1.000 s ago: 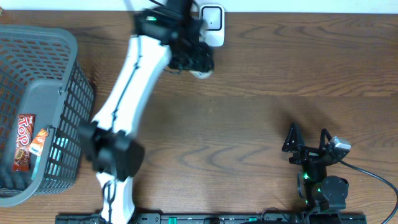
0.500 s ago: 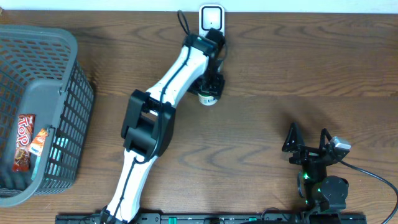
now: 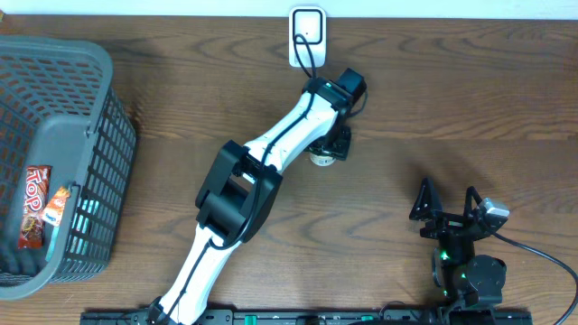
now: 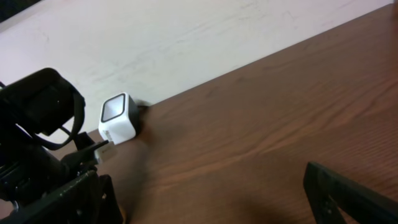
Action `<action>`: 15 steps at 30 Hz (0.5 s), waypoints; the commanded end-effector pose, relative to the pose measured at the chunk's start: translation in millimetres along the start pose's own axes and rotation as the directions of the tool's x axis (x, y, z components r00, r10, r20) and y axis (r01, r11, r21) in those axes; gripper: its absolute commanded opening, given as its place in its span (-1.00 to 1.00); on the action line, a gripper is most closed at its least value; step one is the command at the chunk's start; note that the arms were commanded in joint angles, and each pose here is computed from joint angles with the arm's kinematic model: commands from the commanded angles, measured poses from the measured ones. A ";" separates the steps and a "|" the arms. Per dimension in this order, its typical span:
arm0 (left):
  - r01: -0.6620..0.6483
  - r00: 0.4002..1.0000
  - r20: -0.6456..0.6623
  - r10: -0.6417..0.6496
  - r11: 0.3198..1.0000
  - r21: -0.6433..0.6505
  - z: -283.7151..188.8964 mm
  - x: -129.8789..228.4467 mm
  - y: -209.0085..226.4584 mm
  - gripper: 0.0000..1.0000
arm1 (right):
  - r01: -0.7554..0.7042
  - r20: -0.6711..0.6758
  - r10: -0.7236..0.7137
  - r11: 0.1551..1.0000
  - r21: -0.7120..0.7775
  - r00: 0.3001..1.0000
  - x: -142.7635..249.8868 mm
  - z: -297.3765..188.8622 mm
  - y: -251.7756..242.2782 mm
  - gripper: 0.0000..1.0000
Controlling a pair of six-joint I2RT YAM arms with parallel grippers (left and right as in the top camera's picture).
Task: Scan the item barcode
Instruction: 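Lift the jar out and carry it past the white scanner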
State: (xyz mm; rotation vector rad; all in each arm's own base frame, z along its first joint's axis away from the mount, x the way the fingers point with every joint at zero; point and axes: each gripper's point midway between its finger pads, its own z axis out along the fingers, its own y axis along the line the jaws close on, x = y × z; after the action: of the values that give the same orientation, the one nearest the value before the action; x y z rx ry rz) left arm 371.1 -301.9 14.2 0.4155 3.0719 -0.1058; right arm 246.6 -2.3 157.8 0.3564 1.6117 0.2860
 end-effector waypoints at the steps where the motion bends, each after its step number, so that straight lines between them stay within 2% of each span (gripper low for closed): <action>1: 0.059 0.998 0.000 -0.059 0.998 -0.021 -4.3 6.1 -0.8 0.18 | -0.001 0.000 0.001 1.000 0.006 1.000 0.6 -0.1 -1.1 0.99; 4: 0.050 0.999 0.001 -0.050 0.999 -0.020 -4.1 7.8 -5.9 0.20 | 0.000 0.000 0.000 1.000 0.006 1.000 0.6 -0.1 -1.1 0.99; 6: 0.030 1.000 0.008 -0.030 0.999 -0.017 -4.3 6.4 -7.0 0.33 | -0.001 0.000 0.001 1.000 0.006 1.000 0.6 -0.1 -1.1 0.99; 9: 0.014 0.999 0.047 -0.013 1.000 -0.019 -18.0 -4.2 0.7 0.64 | -0.001 0.001 0.001 1.000 0.006 1.000 0.5 -0.1 -1.1 0.99; 12: 0.020 0.992 0.123 -0.022 1.000 0.017 -54.9 -21.0 10.6 0.81 | 0.000 0.001 0.000 1.000 0.006 1.000 0.5 -0.1 -1.1 0.99; 15: -0.008 0.965 0.261 -0.009 0.998 0.063 -122.1 -37.5 22.6 0.86 | -0.001 0.001 0.001 1.000 0.006 1.000 0.5 -0.1 -1.1 0.98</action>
State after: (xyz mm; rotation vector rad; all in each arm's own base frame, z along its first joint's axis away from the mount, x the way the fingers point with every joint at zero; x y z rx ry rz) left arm 381.0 -294.6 40.6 0.3760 3.0248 -0.1252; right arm 246.6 -2.3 157.8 0.3567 1.6116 0.2863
